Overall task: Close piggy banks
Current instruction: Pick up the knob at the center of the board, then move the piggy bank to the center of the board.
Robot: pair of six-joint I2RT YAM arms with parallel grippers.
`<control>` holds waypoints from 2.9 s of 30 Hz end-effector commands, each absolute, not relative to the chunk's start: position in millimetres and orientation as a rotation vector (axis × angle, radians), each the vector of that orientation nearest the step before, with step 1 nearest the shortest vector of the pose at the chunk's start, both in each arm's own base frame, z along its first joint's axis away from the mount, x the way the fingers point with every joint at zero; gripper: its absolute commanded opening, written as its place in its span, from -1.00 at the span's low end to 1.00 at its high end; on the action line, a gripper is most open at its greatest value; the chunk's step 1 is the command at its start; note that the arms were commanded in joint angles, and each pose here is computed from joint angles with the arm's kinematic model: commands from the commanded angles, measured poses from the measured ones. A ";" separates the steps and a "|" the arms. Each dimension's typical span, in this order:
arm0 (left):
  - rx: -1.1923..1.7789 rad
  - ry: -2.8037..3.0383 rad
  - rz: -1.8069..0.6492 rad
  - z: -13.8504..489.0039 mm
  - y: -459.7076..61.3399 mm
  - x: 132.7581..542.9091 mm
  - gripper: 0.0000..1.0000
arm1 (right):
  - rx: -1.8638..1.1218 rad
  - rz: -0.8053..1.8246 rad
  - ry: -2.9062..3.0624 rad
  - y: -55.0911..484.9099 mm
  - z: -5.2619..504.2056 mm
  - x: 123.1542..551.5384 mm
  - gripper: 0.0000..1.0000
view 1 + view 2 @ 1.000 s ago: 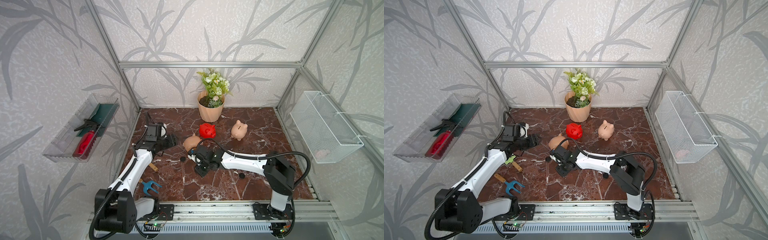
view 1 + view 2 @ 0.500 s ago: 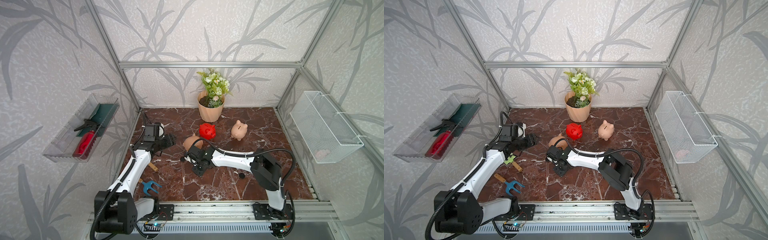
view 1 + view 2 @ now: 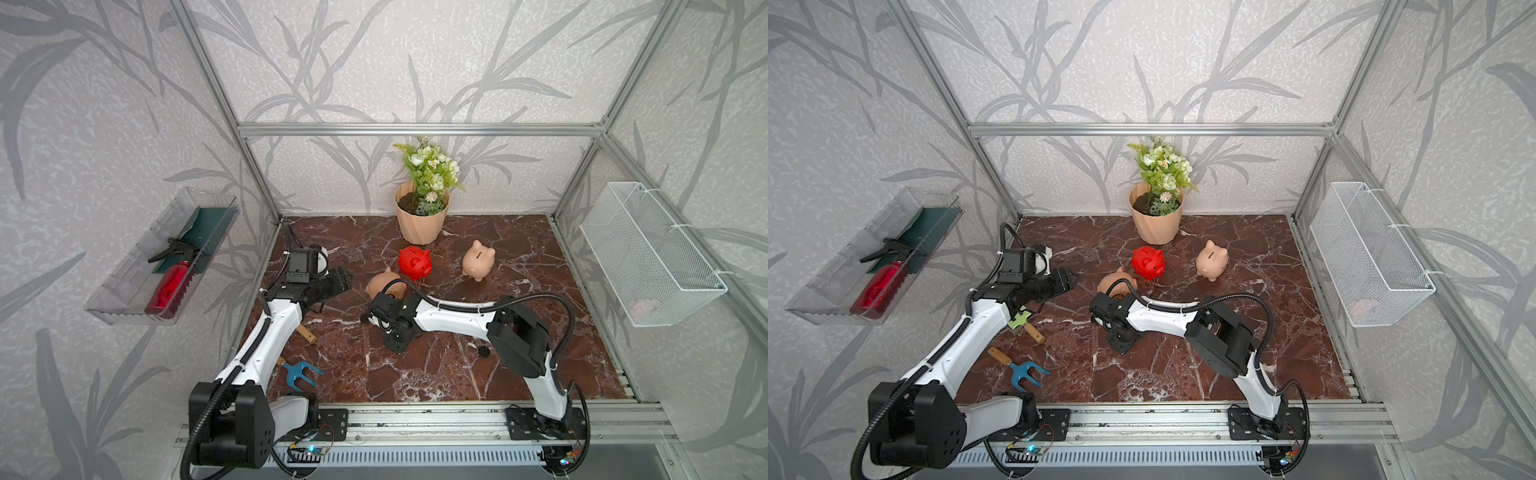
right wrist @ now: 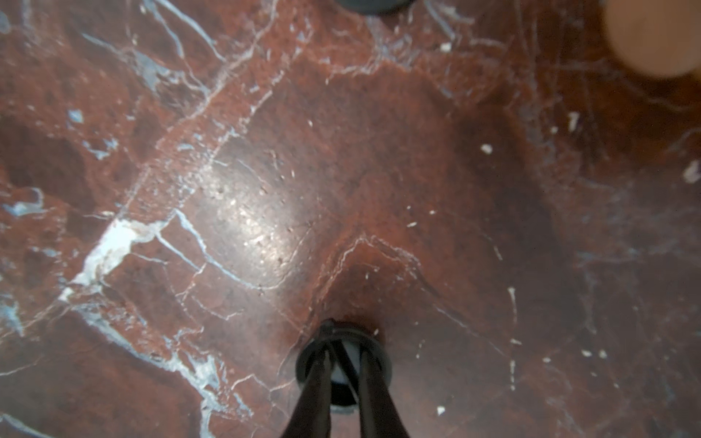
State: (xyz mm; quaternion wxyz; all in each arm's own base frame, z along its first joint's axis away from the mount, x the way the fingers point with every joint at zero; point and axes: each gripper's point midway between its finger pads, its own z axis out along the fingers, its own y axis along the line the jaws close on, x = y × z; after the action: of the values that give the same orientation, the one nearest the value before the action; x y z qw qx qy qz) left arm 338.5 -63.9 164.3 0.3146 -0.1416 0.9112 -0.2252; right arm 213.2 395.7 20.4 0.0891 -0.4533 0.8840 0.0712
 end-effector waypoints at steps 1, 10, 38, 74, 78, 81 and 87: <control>-0.375 2.401 -0.590 166.5 -62.0 336.2 0.41 | -1.388 0.159 2.654 390.6 14.8 208.1 -0.67; -0.368 2.397 -0.587 166.3 -61.4 335.6 0.41 | -1.429 0.133 2.672 384.6 8.4 203.1 -0.65; -0.349 2.369 -0.609 171.5 -64.1 333.9 0.41 | -1.418 0.020 2.680 367.4 1.9 204.3 -0.83; 0.414 2.333 -0.606 247.3 -165.2 401.9 0.42 | -0.945 0.342 2.320 311.2 140.2 244.0 -1.00; 0.588 2.357 -0.348 245.7 -163.6 409.4 0.41 | -0.832 0.398 2.279 288.2 146.1 253.9 -1.00; 0.698 2.333 -0.254 244.0 -164.6 418.2 0.43 | -0.758 0.445 2.253 273.2 151.2 260.0 -1.00; 0.904 2.366 -0.218 216.1 -171.9 425.1 0.47 | -0.665 0.483 2.228 251.3 157.2 268.4 -1.00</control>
State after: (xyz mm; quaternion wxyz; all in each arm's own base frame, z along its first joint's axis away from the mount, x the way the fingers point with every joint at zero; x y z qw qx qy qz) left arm 432.0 -178.7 235.5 0.3378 0.2804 0.8909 -0.1167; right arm 262.7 249.0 140.9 0.3464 -0.2733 0.8828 0.1612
